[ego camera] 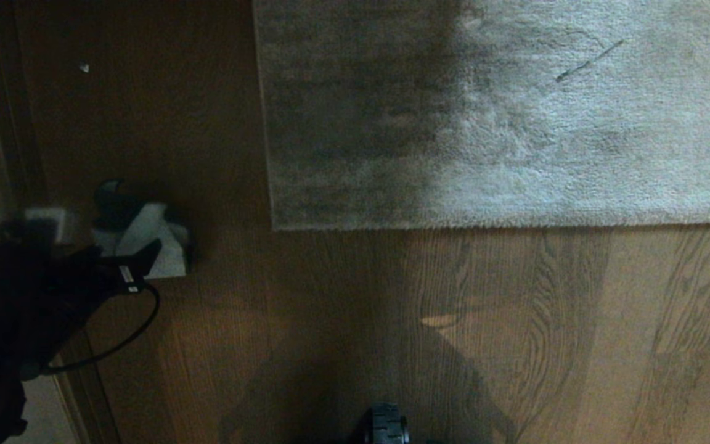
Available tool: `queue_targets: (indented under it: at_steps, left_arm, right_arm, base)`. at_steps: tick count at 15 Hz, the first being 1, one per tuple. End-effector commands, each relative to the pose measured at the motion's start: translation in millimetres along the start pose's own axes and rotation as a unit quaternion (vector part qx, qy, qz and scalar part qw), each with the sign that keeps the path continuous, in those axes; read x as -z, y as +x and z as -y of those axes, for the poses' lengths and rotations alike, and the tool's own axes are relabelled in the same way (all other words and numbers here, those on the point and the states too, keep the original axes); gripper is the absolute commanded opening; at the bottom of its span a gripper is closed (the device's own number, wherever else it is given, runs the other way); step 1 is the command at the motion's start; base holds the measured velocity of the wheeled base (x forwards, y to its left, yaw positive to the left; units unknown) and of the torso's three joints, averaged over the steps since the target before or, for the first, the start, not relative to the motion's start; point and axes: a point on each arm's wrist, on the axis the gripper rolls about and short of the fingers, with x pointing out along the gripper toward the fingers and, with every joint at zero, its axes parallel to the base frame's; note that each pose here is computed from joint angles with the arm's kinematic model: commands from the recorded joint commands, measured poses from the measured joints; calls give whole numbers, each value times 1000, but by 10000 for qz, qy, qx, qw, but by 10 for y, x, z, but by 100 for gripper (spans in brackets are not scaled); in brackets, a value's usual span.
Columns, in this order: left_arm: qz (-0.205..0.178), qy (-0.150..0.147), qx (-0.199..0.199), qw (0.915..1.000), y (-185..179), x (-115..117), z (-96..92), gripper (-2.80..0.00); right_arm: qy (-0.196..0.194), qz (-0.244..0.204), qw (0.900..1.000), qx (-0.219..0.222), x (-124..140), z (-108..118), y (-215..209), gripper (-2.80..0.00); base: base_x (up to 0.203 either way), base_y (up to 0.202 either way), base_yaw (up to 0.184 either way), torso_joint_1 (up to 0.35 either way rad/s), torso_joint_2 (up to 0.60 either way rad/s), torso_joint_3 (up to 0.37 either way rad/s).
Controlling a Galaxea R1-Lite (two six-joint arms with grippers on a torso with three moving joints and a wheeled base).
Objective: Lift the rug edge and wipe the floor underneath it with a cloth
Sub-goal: Put down the rag
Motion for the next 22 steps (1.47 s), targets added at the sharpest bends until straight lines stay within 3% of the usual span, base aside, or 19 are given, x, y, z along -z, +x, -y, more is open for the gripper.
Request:
queue_targets:
  at_steps: [1, 15, 22]
  left_arm:
    - [68, -3, 0, 10000, -37, -26, 1, 0]
    - [-147, -15, -68, 9999, -535, 37, 0, 0]
    - [-59, -17, -126, 9999, -701, 9, -9, 0]
  right_arm:
    - [8, 1, 10000, 2, 0, 0, 0, -280]
    - [1, 1, 10000, 2, 0, 0, 0, -280]
    - [8, -3, 10000, 2, 0, 0, 1, -280]
  base:
    - [0, 0, 0, 0, 0, 0]
    - [0, 0, 0, 0, 0, 0]
    - [0, 0, 0, 0, 0, 0]
